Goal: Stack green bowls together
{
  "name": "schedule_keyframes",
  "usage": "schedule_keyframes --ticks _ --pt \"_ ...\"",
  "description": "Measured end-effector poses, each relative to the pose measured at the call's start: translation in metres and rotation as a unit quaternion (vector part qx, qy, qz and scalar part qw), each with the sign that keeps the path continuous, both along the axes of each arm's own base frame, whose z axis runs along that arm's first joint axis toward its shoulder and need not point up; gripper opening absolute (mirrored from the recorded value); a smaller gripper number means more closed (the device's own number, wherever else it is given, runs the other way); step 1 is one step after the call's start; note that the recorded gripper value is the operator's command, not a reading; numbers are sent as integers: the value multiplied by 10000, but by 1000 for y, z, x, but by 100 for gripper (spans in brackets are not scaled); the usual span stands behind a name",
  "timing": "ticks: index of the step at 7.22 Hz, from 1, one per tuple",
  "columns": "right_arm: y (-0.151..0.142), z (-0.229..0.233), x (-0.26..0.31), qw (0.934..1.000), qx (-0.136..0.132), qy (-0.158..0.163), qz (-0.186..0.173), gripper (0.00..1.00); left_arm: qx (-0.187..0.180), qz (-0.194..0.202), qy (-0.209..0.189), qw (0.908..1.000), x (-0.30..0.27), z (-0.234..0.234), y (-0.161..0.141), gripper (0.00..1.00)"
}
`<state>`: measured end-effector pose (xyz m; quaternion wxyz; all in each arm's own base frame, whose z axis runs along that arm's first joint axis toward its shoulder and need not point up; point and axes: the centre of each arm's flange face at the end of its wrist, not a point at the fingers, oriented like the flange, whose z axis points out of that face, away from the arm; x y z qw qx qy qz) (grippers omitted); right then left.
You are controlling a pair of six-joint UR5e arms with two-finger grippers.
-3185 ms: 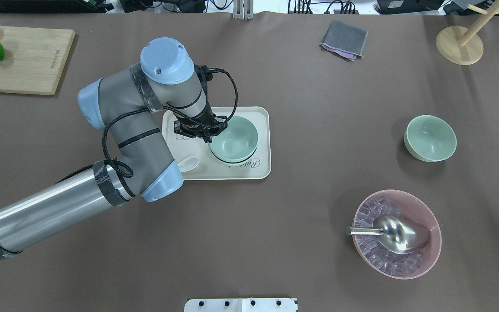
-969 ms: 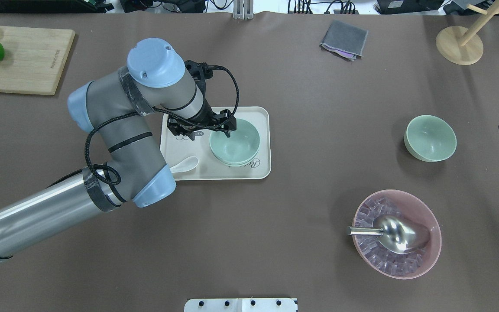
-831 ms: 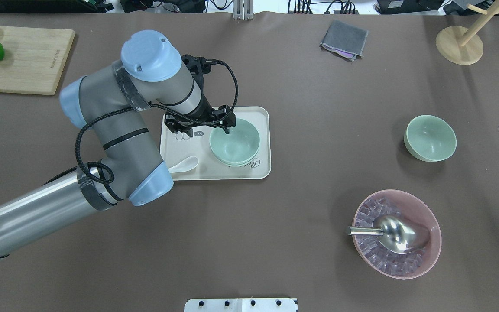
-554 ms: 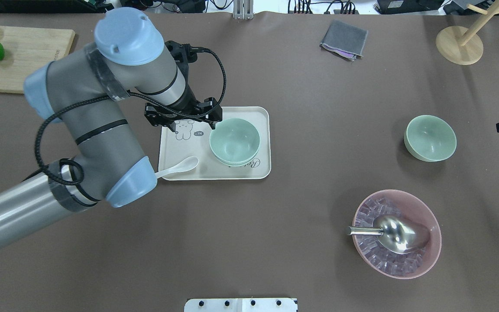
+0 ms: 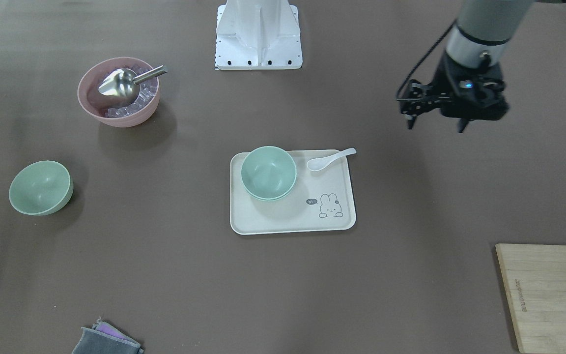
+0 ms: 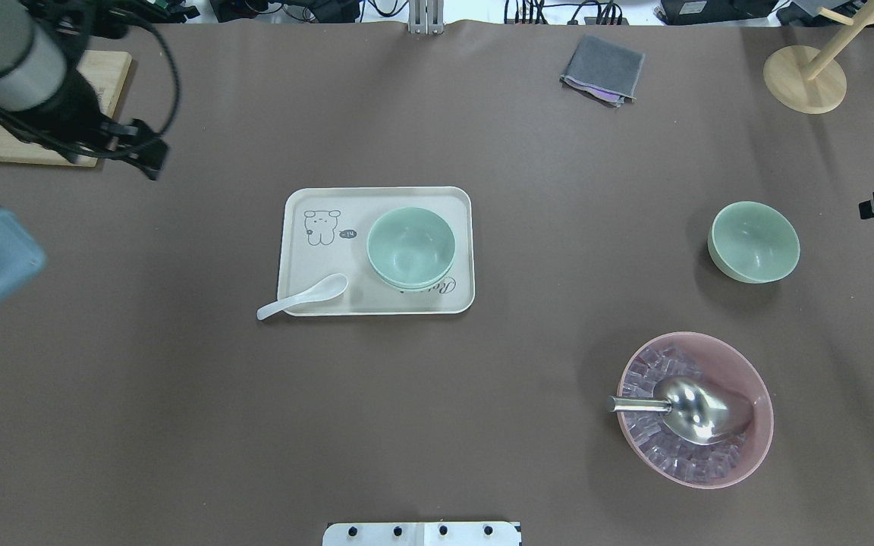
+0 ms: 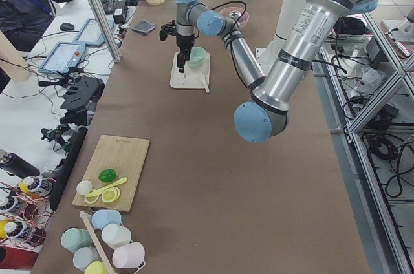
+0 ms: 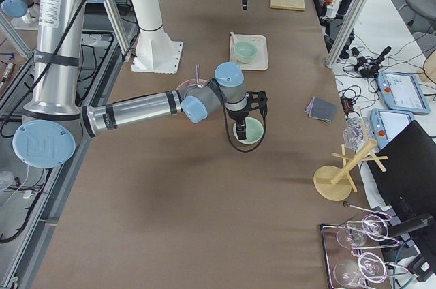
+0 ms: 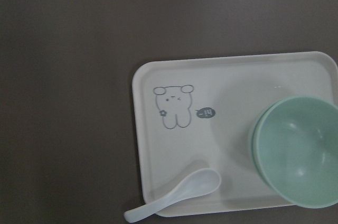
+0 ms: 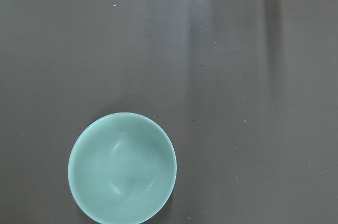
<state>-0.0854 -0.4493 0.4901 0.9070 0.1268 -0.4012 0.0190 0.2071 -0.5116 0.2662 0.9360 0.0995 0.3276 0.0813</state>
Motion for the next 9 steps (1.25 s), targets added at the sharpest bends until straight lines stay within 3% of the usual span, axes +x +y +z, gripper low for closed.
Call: schedule_keyframes --ticks 2,4,6,8,9 --pt "-7 -6 -5 10000 -58 -7 57 98 96 589 -166 9981 -145 109 -25 98" --pt "-29 -29 -29 9995 -280 70 132 96 -176 1135 -64 9934 -246 241 -25 98" --pt "-59 -43 -71 9984 -519 211 39 92 -526 1079 -31 9928 -293 334 7 98" --pt "-73 -20 -110 9970 -694 341 64 78 -181 940 -87 9954 -308 378 47 98" --pt "-66 5 -110 9966 -722 378 84 73 -95 920 -119 9956 -309 385 55 98"
